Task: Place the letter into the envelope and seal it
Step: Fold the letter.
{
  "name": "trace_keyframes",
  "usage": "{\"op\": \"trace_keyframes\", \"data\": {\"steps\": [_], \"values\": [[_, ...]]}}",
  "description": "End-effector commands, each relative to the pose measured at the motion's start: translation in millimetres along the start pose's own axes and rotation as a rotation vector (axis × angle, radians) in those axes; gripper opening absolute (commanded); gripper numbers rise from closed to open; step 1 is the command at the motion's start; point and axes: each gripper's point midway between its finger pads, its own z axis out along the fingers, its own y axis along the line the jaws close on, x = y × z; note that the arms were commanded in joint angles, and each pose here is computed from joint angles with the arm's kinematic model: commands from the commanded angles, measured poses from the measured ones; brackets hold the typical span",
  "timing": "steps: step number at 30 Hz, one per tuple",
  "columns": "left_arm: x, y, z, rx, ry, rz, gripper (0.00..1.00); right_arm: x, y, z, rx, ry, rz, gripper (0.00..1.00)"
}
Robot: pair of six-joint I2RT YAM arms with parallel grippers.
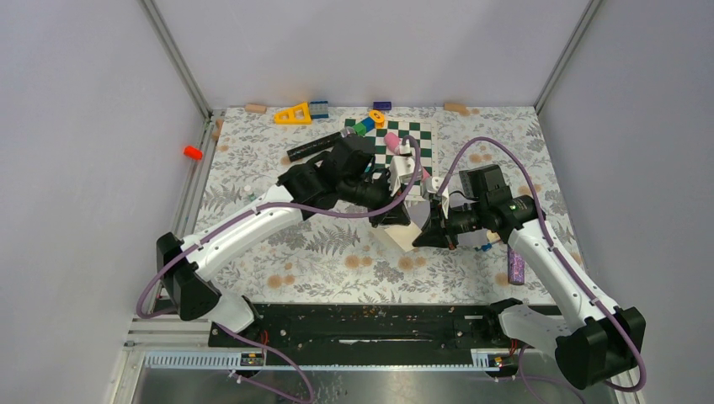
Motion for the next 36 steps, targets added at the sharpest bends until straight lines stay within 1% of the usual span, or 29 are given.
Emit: {"op": "trace_keyframes", "data": {"steps": [1, 5, 6, 8, 9, 11, 13, 18, 25, 30, 36], "values": [[-25.8, -5.8, -4.4, 0.027, -0.07, 0.037, 0.0, -9.3, 0.5, -1.4, -0.008, -0.017, -0.033, 0.0], [-25.3, -7.0, -4.7, 0.037, -0.068, 0.045, 0.0, -10.6, 0.7, -1.7, -0.007, -0.02, -0.034, 0.0], [-24.7, -7.0, -5.3, 0.038, -0.065, 0.049, 0.07, -11.2, 1.1, -2.0, -0.007, -0.021, -0.034, 0.0], [-23.1, -5.7, -6.9, 0.027, -0.057, 0.06, 0.45, -12.4, 1.9, -2.8, -0.006, -0.024, -0.039, 0.0], [-22.1, -4.8, -8.1, 0.02, -0.054, 0.069, 0.54, -13.3, 2.6, -3.3, -0.005, -0.027, -0.04, 0.0], [-19.5, -1.7, -11.5, 0.006, -0.05, 0.089, 0.63, -15.0, 3.7, -4.2, -0.003, -0.031, -0.046, 0.0], [-12.7, 1.0, -13.3, -0.003, -0.033, 0.107, 0.66, -16.9, 5.0, -5.4, 0.0, -0.035, -0.053, 0.0], [9.2, 8.7, -14.7, -0.018, 0.018, 0.173, 0.65, -19.6, 7.5, -7.2, 0.002, -0.044, -0.065, 0.0], [37.3, 13.3, -23.7, 0.005, 0.108, 0.248, 0.56, -22.2, 8.0, -10.0, 0.013, -0.05, -0.076, 0.0], [50.0, 19.3, -36.1, -0.005, 0.143, 0.283, 0.5, -22.5, 6.9, -10.8, 0.017, -0.052, -0.077, 0.0], [63.9, 25.9, -46.9, -0.014, 0.169, 0.294, 0.38, -23.5, 6.5, -11.6, 0.023, -0.052, -0.081, 0.0]]}}
